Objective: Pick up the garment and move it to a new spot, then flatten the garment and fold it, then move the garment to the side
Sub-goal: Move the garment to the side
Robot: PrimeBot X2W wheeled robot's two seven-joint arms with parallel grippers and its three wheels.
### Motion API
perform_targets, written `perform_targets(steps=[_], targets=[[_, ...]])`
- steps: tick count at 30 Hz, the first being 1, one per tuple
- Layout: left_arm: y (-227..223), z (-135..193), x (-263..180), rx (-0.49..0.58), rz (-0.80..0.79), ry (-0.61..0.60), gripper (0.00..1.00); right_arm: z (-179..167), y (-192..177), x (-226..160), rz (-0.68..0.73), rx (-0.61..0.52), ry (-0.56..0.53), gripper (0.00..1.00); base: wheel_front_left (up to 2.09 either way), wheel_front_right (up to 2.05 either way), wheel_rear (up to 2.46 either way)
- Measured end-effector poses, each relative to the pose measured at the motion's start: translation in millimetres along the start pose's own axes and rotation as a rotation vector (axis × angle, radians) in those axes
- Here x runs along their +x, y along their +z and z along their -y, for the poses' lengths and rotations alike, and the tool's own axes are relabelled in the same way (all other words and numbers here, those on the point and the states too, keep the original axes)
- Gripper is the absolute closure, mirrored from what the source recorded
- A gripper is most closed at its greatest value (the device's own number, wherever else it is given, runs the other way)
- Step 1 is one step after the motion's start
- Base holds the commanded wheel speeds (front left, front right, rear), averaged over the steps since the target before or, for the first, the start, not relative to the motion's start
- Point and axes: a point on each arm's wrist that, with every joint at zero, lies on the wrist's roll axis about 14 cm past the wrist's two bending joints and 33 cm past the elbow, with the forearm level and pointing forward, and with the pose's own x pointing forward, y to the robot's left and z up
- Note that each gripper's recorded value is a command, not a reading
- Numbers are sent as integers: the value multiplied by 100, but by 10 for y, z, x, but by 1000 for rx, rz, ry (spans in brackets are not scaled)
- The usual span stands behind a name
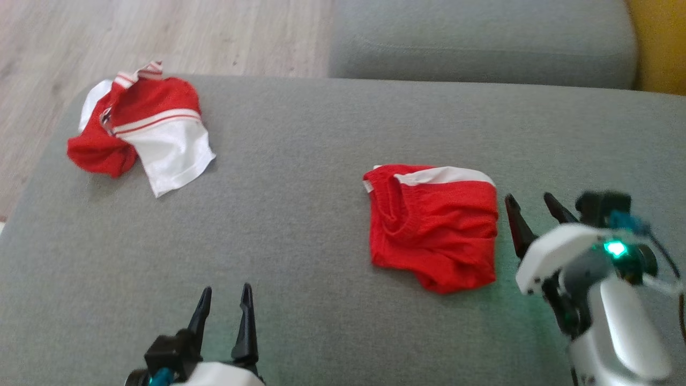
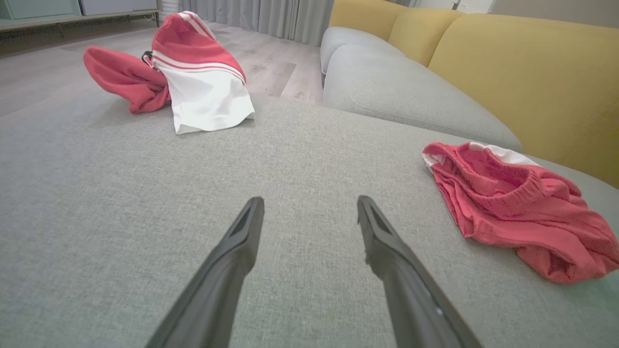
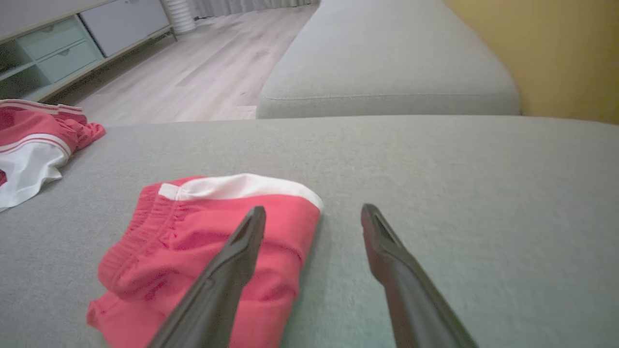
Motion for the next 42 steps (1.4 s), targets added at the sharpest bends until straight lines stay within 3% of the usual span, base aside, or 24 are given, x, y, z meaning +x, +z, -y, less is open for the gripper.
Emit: perform_targets(steps=[9, 17, 18, 19, 20, 22, 23, 31, 42], targets=[[15, -113, 82, -29, 0, 55, 0, -63, -289, 456, -262, -3, 19, 0, 0, 0, 0], [-58, -218, 132, -41, -27, 93, 0, -72, -712, 610, -436, 12, 21, 0, 0, 0, 0], [-68, -222, 147, -42, -31, 96, 0, -80, -711, 637, -436, 20, 24, 9, 0, 0, 0], [-70, -222, 164, -40, -30, 96, 0, -86, -695, 672, -434, 28, 28, 24, 0, 0, 0], [-75, -214, 181, -39, -31, 95, 0, -97, -678, 706, -433, 37, 33, 53, 0, 0, 0], [-99, -187, 213, -41, -39, 85, 0, -125, -661, 751, -431, 44, 45, 93, 0, 0, 0], [-109, -169, 235, -37, -43, 77, 0, -131, -657, 760, -427, 45, 49, 100, 0, 0, 0], [-14, 164, 584, 5, -23, -47, 0, 187, -519, 733, -348, 48, -18, 100, 0, 0, 0], [-3, 1119, 1122, 65, -31, -371, 0, 1487, -206, 188, -231, 54, -319, 100, 0, 0, 0]])
